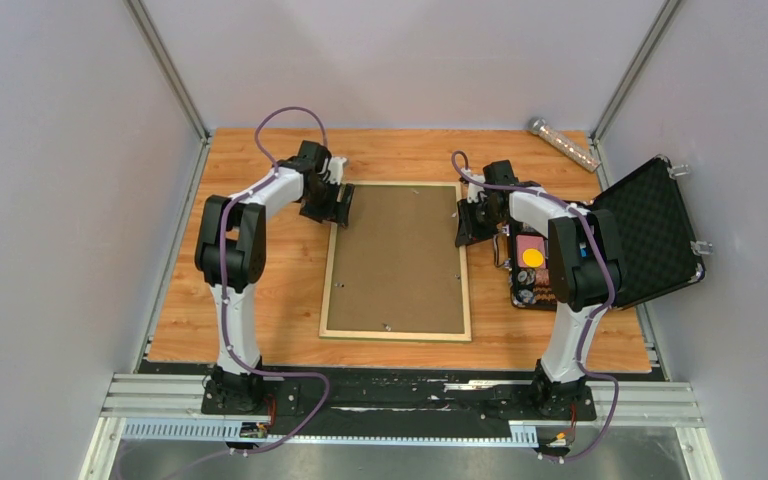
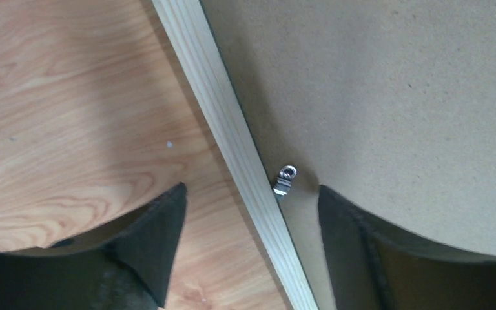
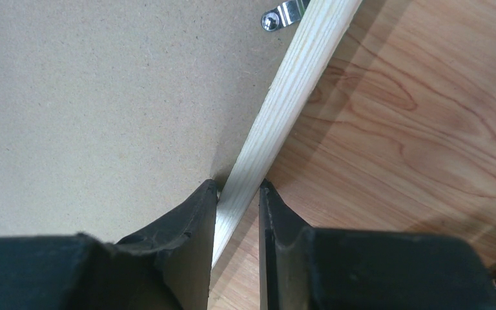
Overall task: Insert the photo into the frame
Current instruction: Install the photo frame at the center of the board.
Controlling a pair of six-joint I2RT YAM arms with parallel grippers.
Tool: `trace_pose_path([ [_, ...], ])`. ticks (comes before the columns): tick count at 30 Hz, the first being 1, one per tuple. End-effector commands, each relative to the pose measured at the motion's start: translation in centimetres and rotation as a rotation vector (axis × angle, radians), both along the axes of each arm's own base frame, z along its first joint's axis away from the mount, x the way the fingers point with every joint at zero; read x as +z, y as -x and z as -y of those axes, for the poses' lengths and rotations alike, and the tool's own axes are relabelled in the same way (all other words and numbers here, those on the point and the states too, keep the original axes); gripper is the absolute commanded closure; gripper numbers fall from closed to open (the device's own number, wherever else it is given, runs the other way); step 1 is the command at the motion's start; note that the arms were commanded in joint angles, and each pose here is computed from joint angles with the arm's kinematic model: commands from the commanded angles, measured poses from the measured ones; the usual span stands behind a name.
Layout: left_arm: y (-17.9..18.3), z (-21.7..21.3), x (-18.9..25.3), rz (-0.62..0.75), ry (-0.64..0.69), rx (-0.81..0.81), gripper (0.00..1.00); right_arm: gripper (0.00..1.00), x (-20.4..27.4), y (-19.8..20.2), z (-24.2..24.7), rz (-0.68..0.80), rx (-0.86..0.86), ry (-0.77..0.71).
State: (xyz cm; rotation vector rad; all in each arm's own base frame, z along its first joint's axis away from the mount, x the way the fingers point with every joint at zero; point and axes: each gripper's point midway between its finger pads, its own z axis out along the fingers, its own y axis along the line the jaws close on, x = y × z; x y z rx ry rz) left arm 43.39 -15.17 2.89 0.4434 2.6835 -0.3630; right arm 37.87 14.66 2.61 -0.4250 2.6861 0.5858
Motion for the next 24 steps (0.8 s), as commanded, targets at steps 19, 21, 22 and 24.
trace_pose_path([
  [19,13.2,-1.2,3.7,-0.056,0.002,-0.259,0.0,0.87,0.2,-1.7,-0.1,0.081,0.023,-0.001],
  [21,14.3,-1.2,3.5,-0.056,-0.005,-0.294,0.0,0.87,0.2,-1.7,-0.3,0.079,0.029,-0.006],
  [22,14.5,-1.0,3.6,-0.049,-0.014,-0.313,0.0,0.87,0.2,-1.6,-0.3,0.079,0.03,-0.008],
  [24,14.8,-0.8,3.7,-0.035,-0.032,-0.337,0.0,0.87,0.2,-1.6,-0.3,0.079,0.034,-0.011],
])
